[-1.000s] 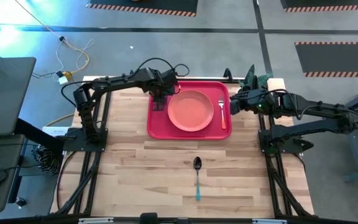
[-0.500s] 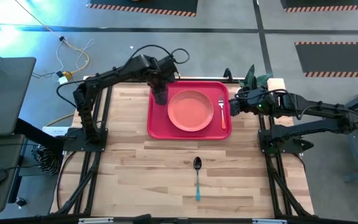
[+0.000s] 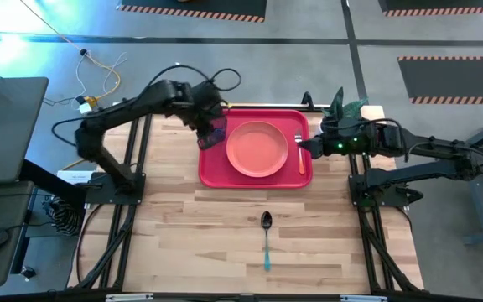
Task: Pick and place plate/cup/fork/spoon on tray
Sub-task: Put the blue spoon to the left of the orange fork on the red tray
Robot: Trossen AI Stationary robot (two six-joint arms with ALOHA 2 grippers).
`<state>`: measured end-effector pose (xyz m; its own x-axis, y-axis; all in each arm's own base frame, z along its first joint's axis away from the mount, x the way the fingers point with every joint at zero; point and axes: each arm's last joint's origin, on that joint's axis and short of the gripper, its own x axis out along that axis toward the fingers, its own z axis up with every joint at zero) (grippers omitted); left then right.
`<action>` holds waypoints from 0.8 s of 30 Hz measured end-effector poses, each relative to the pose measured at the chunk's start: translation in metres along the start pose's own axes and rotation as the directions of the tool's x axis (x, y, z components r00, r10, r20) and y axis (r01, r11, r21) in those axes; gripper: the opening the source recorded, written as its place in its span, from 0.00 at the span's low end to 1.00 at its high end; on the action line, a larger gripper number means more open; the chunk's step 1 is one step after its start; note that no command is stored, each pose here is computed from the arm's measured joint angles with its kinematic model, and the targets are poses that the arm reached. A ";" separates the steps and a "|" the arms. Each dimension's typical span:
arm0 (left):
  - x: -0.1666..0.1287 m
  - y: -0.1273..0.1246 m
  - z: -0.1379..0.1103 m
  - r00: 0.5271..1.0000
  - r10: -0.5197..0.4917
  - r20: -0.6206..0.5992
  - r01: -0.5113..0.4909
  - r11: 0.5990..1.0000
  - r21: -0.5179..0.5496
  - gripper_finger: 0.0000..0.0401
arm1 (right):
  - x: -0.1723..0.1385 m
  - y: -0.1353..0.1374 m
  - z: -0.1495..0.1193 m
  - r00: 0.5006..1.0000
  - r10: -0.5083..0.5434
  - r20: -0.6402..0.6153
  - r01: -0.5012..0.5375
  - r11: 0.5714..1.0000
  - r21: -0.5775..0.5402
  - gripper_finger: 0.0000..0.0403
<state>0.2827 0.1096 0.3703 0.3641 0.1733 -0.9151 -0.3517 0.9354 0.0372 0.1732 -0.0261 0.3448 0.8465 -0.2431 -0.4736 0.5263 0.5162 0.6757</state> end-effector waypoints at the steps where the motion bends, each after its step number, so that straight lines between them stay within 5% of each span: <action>1: -0.004 -0.004 -0.004 1.000 -0.004 0.028 0.004 1.000 0.008 0.24 | 0.000 0.004 0.001 0.999 0.042 0.000 -0.042 0.999 0.011 0.14; 7: -0.026 -0.020 -0.031 0.986 -0.036 0.166 0.029 0.998 0.047 0.24 | -0.005 0.029 0.004 0.961 0.254 0.106 -0.257 0.966 0.015 0.14; 13: -0.036 -0.029 -0.055 0.961 -0.066 0.268 0.051 0.997 0.063 0.24 | -0.011 0.057 0.004 0.863 0.456 0.217 -0.459 0.888 -0.037 0.14; 24: -0.038 -0.034 -0.086 0.955 -0.089 0.284 0.067 0.994 0.085 0.24 | 0.014 0.101 -0.018 0.825 0.538 0.171 -0.540 0.841 -0.036 0.14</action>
<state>0.2062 0.0446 0.3693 0.6236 0.1698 -0.7630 -0.2515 0.9678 0.0099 0.2364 0.0377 0.3961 0.9956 -0.0636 0.0693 -0.0179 0.5950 0.8035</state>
